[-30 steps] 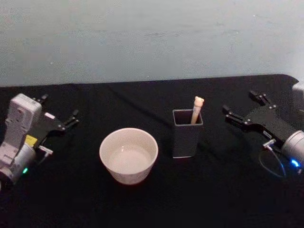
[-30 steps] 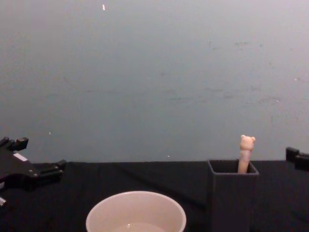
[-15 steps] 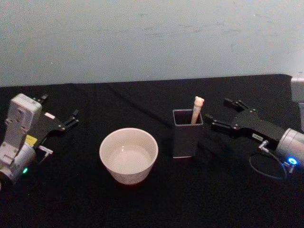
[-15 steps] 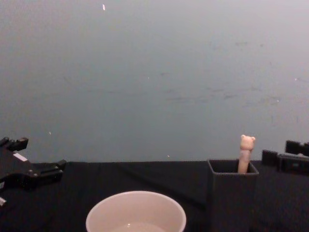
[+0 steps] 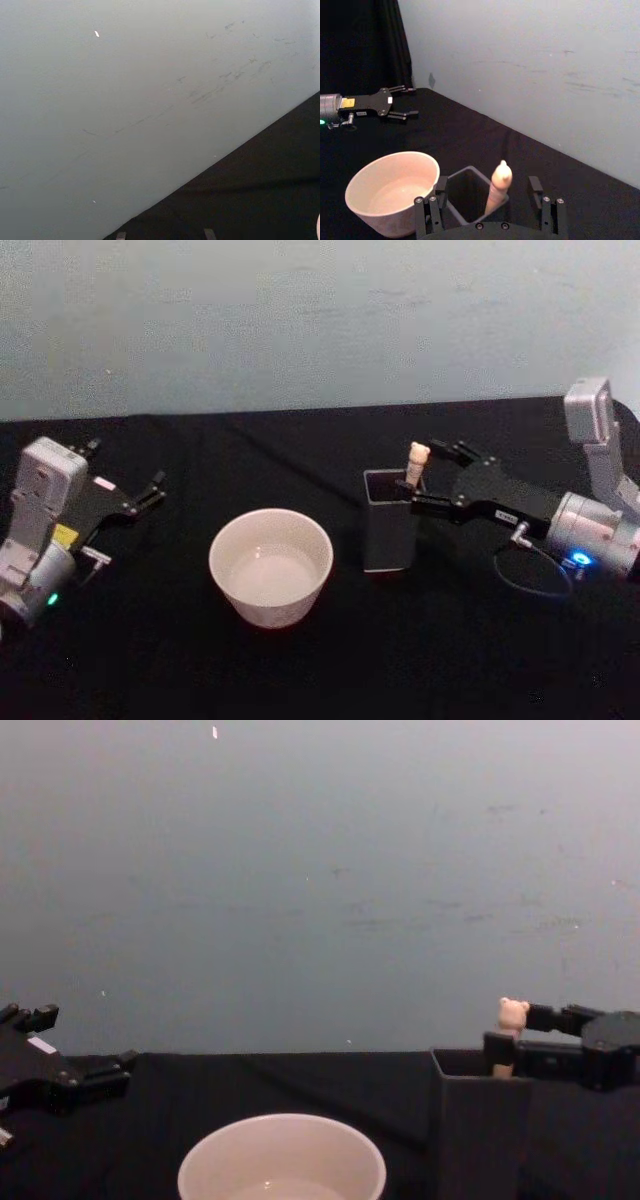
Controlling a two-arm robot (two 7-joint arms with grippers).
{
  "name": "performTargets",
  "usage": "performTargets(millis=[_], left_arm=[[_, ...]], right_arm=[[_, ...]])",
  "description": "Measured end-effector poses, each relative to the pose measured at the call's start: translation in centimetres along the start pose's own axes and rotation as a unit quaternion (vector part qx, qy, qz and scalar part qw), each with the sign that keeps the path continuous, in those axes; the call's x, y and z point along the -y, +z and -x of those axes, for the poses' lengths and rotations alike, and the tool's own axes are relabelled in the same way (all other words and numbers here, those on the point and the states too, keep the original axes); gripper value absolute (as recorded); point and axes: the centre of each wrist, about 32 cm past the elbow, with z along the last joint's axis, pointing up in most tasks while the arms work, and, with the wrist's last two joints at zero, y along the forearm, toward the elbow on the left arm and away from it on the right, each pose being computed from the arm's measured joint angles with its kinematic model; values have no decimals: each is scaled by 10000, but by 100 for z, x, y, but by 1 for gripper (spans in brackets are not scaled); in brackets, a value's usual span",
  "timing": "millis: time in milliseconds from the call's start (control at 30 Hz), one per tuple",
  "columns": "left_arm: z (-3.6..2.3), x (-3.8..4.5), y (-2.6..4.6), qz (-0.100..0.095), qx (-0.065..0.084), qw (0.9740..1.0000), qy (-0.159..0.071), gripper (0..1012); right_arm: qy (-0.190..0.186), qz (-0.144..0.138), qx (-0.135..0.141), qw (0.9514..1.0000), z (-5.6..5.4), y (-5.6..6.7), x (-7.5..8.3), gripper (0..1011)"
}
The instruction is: Pick up the stirring spoon with one hand, stir inside the cup, then place it back in its original position.
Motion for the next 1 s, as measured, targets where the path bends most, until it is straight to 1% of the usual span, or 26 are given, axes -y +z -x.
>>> performTargets(millis=[133, 333, 767, 867, 900, 933, 967, 1000], left_arm=[[0, 0, 0, 0, 0, 10000, 0, 1002], [0, 0, 0, 0, 0, 10000, 0, 1002], [0, 0, 0, 0, 0, 10000, 0, 1002], [0, 0, 0, 0, 0, 10000, 0, 1001], [0, 0, 0, 0, 0, 10000, 0, 1001], [0, 0, 0, 0, 0, 10000, 0, 1002], [0, 0, 0, 0, 0, 10000, 0, 1001], [0, 0, 0, 0, 0, 10000, 0, 1001]], right_arm=[[79, 5, 22, 10000, -30, 3, -70, 1000], [125, 1, 24, 9999, -36, 4, -131, 1000], [116, -1, 26, 9999, -36, 4, -121, 997], [116, -3, 25, 9999, -35, 4, -120, 953], [116, -4, 25, 9999, -35, 5, -120, 953], [115, -4, 25, 9999, -35, 5, -120, 913], [115, -5, 25, 9999, -35, 5, -119, 902], [114, -5, 25, 9999, -35, 5, -119, 868]])
